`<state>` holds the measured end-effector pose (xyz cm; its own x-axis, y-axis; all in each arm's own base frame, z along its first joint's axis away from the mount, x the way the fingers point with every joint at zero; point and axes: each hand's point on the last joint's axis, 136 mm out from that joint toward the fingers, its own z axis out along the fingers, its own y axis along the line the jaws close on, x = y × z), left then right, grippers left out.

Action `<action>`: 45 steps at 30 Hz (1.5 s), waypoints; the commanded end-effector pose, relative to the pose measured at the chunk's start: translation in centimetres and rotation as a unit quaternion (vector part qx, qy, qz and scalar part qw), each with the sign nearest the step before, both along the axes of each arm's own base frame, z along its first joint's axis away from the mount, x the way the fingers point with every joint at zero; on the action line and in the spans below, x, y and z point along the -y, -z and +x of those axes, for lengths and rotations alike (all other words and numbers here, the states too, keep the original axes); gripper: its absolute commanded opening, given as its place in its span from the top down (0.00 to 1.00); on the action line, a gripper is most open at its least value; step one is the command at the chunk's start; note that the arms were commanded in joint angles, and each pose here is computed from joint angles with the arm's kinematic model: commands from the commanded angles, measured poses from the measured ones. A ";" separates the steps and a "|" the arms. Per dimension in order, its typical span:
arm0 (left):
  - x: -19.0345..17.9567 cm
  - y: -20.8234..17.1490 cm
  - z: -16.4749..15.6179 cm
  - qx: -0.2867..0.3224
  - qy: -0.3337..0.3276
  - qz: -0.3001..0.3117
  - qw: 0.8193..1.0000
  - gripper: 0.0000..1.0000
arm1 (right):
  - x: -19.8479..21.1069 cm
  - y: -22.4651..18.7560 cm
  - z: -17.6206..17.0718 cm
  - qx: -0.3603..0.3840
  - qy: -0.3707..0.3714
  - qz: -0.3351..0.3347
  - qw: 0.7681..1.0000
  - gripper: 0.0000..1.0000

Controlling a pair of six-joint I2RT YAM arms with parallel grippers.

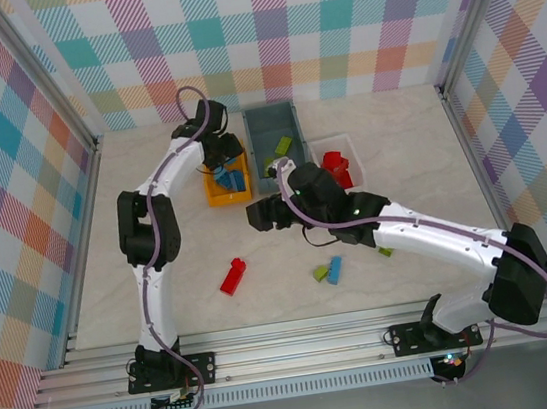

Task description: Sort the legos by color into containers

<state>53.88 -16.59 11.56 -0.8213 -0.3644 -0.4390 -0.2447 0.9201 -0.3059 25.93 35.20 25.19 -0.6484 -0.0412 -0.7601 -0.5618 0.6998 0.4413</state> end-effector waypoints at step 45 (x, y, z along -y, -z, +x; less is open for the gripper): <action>-10.9 -13.2 -36.3 0.153 -0.039 -0.082 0.984 0.36 | -10.8 22.9 -8.0 -0.439 0.179 -0.244 0.846 0.31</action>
